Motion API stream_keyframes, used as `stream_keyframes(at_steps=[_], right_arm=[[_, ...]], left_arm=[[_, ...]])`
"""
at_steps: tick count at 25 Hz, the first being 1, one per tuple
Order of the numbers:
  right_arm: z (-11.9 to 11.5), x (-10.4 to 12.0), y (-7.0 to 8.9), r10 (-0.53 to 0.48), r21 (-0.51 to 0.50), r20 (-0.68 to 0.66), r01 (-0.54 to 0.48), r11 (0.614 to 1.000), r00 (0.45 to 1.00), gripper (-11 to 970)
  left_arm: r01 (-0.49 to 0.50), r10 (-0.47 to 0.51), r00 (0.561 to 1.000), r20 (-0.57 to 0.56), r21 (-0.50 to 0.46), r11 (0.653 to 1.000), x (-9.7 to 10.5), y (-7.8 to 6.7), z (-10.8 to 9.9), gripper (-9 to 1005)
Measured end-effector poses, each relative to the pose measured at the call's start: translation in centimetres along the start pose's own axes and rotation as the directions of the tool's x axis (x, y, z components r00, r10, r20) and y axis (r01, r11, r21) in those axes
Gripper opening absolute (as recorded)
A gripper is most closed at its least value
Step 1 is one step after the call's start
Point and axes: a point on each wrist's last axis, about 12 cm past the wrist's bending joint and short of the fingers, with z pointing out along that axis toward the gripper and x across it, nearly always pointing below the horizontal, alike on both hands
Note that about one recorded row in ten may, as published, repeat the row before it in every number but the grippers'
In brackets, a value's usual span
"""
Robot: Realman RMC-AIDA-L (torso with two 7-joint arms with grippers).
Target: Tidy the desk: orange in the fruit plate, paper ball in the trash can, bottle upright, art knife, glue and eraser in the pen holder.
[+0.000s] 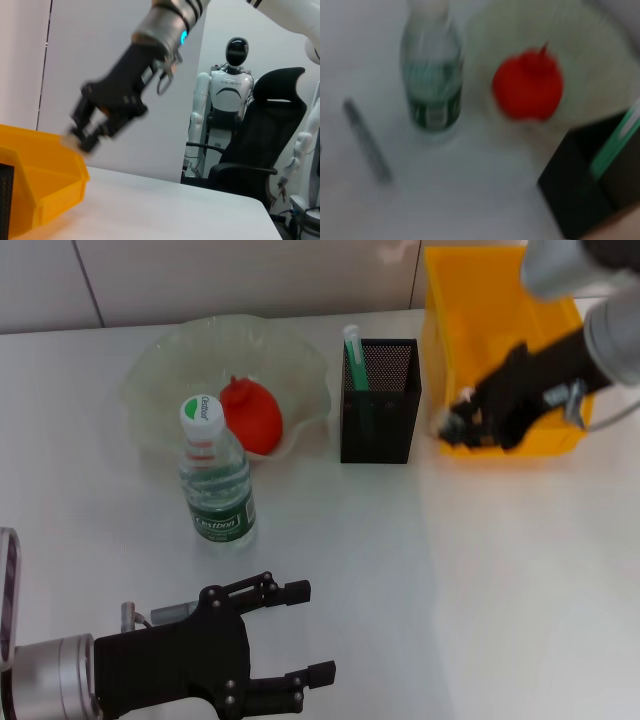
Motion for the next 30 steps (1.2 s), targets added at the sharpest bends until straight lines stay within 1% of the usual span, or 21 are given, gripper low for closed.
stream_keyframes(at_steps=[2,4,6,10,16,20,21,26,28,30], right_arm=[[-0.7,-0.7,-0.5,0.008,0.046,0.069,-0.011,0.999,0.998,292],[-0.7,-1.2,-1.1,0.007,0.099,0.103,-0.017,0.995,0.995,302],[-0.2,-1.5,-1.6,0.011,0.134,0.115,-0.026,0.991,0.993,311],[1.0,-1.9,-2.4,0.016,0.169,0.103,-0.034,0.985,0.995,330],[3.2,-2.2,-3.3,0.029,0.18,0.087,-0.044,0.983,0.996,359],[4.0,-2.3,-3.3,0.02,0.185,0.081,-0.035,0.982,0.997,378],[4.6,-2.5,-3.3,0.017,0.18,0.074,-0.03,0.983,0.997,383],[5.2,-3.0,-3.3,0.01,0.163,0.064,-0.02,0.986,0.998,406],[5.1,-3.2,-3.2,0.001,0.168,0.069,-0.013,0.986,0.998,416],[4.8,-3.3,-3.1,-0.002,0.173,0.076,-0.011,0.985,0.997,477]], left_arm=[[0.001,-0.001,1.0,-0.001,-0.001,1.0,0.0,0.0,0.0,813],[-0.002,0.002,1.0,-0.001,0.0,1.0,0.0,0.0,0.0,813],[-0.003,0.003,1.0,0.0,0.001,1.0,-0.1,0.1,0.0,813],[-0.001,0.001,1.0,0.0,0.002,1.0,-0.1,0.1,0.0,813],[0.0,0.0,1.0,0.0,0.004,1.0,-0.2,0.1,0.1,813],[-0.002,0.002,1.0,0.002,0.007,1.0,-0.2,0.2,0.1,814],[-0.003,0.003,1.0,0.002,0.007,1.0,-0.2,0.2,0.2,814],[-0.003,0.003,1.0,0.002,0.008,1.0,-0.2,0.2,0.2,814],[-0.003,0.003,1.0,0.002,0.008,1.0,-0.3,0.2,0.2,814],[-0.003,0.003,1.0,0.002,0.008,1.0,-0.2,0.2,0.2,814]])
